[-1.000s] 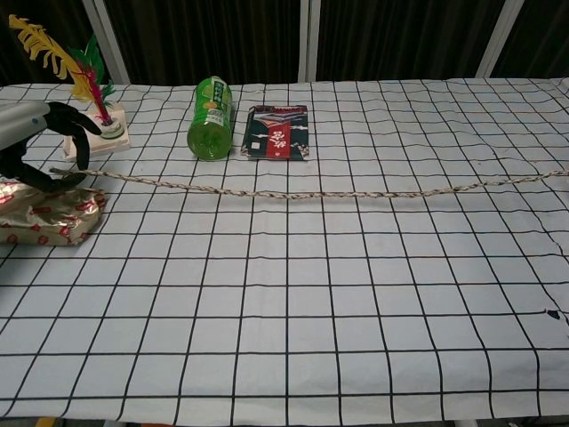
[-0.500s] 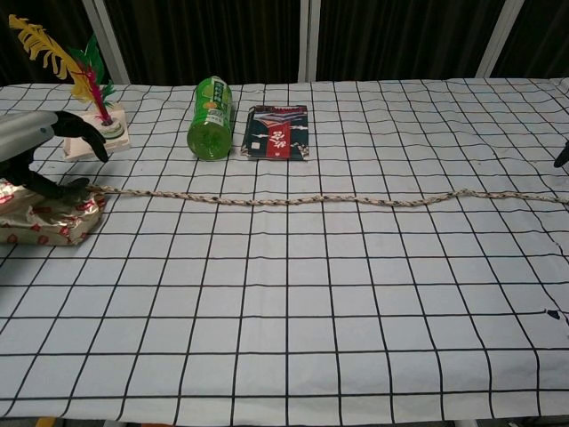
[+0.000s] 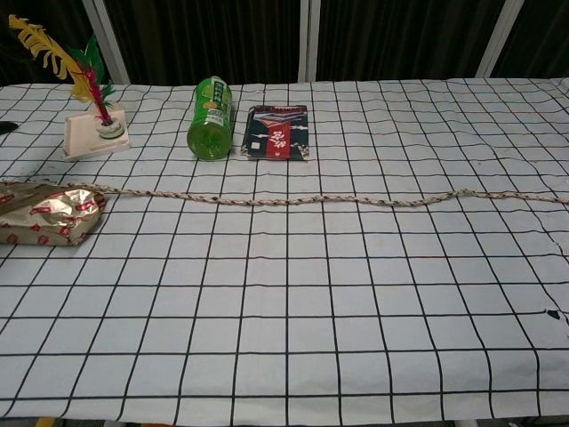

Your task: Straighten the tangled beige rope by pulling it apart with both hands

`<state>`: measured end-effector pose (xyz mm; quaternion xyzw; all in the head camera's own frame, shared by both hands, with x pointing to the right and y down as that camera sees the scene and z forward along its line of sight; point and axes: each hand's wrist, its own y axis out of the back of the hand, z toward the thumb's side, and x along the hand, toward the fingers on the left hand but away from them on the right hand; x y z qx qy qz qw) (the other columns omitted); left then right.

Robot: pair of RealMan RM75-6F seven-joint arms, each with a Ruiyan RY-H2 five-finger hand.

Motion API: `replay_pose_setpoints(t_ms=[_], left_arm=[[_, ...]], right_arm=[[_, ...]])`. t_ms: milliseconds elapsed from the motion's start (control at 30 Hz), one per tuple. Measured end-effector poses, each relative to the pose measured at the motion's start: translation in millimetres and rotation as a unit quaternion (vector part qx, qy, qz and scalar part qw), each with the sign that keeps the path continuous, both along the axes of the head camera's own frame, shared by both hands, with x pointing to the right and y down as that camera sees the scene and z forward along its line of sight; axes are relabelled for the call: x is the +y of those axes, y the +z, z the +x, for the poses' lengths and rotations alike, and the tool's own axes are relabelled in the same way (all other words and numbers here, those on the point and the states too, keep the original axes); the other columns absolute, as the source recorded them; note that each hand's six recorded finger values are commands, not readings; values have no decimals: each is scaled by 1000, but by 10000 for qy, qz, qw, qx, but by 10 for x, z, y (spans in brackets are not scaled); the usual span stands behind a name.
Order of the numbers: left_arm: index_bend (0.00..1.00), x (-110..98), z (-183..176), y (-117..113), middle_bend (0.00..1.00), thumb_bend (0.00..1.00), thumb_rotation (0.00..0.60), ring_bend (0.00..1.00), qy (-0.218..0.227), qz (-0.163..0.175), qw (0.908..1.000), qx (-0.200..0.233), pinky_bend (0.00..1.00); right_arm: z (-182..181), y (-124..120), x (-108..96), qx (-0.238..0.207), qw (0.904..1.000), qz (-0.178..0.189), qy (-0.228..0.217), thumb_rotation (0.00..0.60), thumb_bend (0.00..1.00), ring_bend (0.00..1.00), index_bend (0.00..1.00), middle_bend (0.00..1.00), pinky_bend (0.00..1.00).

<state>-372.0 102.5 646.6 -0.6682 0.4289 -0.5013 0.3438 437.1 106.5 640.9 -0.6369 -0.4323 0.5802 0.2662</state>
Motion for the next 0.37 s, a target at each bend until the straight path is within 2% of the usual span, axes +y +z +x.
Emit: replay_pose_setpoints(t_ms=[67, 167, 367], left_arm=[[207, 42, -207, -175, 144, 188, 600, 1, -119, 152, 9997, -142, 0], [208, 212, -525, -416, 144, 188, 600, 1, -329, 313, 9983, -371, 0], [215, 726, -875, -695, 144, 187, 600, 1, -708, 379, 9952, -567, 0]], right_arm=[[63, -176, 63, 35, 9998, 143, -125, 600, 252, 0, 180, 98, 0], [156, -399, 200, 66, 9992, 365, -172, 600, 252, 0, 180, 98, 0], [294, -731, 573, 30, 9973, 735, -79, 600, 251, 0, 180, 96, 0]])
